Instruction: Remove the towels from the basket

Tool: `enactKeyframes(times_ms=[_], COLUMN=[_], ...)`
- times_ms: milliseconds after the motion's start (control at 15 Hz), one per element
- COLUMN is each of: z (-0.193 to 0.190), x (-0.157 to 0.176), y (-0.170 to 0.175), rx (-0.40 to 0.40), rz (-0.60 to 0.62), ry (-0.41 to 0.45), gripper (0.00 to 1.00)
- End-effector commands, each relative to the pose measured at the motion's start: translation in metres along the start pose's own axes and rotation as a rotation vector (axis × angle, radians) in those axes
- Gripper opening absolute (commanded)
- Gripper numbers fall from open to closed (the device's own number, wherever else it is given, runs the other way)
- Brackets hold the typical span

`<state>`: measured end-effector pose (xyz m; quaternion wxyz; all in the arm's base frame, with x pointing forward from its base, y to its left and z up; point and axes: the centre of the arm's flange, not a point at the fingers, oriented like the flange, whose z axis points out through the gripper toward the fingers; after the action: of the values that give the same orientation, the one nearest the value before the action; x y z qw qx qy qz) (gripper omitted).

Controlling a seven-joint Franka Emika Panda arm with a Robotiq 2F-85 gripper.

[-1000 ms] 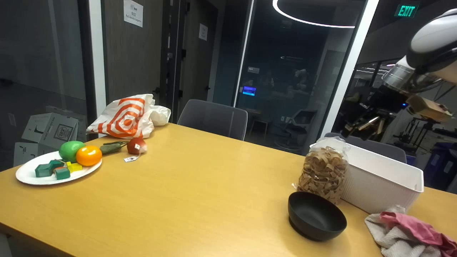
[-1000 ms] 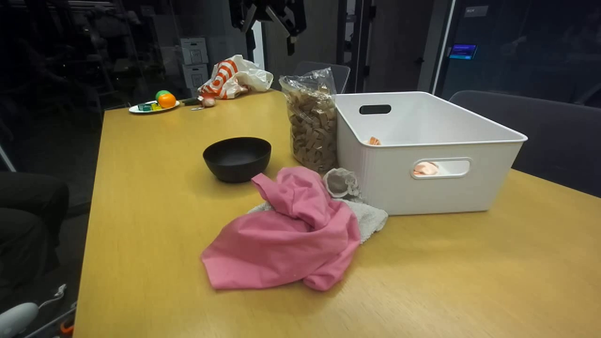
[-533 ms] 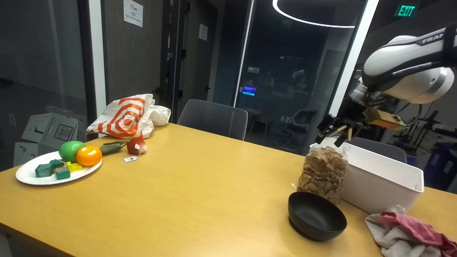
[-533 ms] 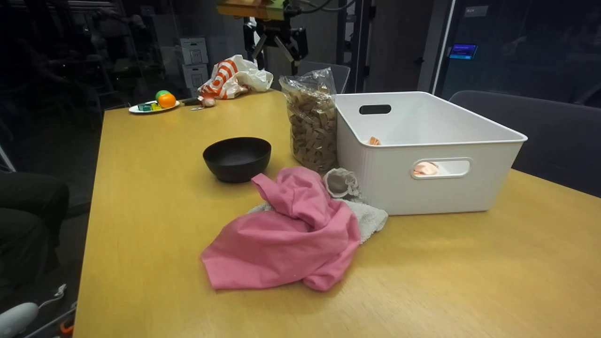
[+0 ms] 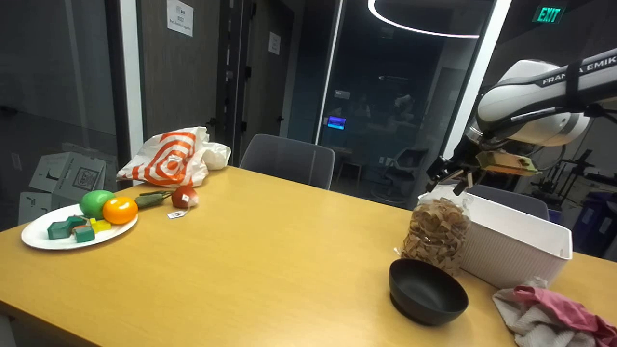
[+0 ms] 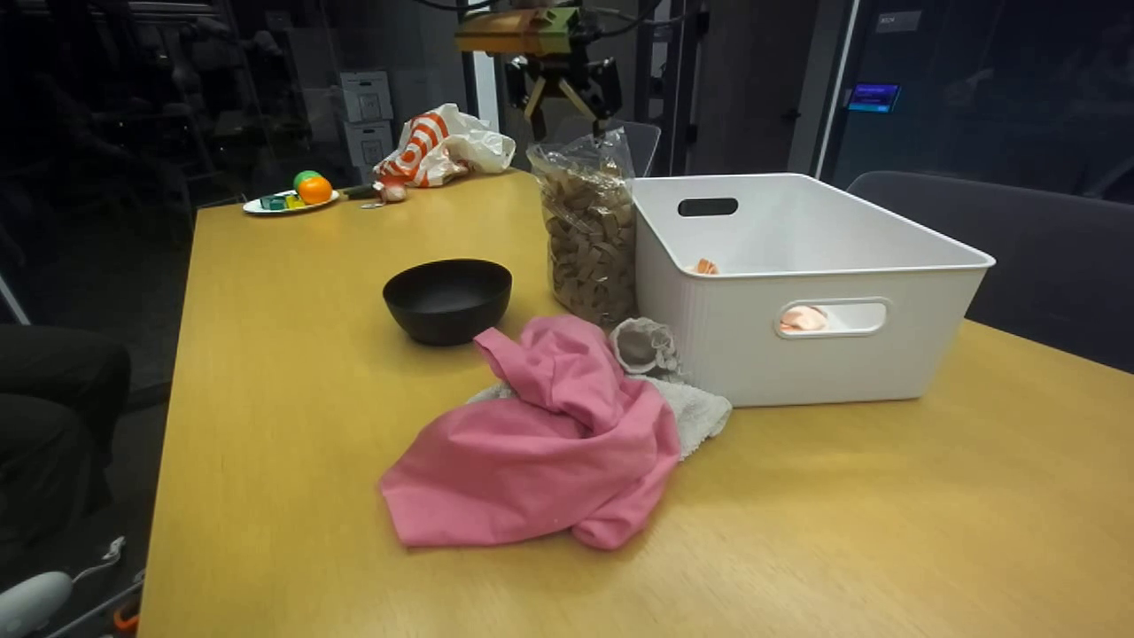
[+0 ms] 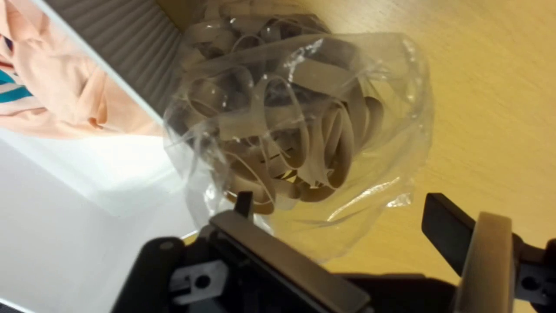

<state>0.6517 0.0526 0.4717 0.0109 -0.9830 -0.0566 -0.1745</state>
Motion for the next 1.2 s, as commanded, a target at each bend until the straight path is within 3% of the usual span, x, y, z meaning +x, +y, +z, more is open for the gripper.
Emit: enactKeyframes(times_ms=[0, 533, 1000, 1067, 1133], z=[0.006, 0.031, 0.055, 0.056, 0.057], x=[0.009, 0.001, -0.009, -0.009, -0.009], y=[0.013, 0.017, 0.012, 0.012, 0.011], rx=[-0.042, -0.091, -0.086, -0.086, -0.084], rz=[0.043, 0.032, 0.011, 0.008, 0.003], ry=[-0.006, -0.02, -0.063, -0.066, -0.066], gripper=[1.0, 1.0, 1.0, 0.97, 0.75])
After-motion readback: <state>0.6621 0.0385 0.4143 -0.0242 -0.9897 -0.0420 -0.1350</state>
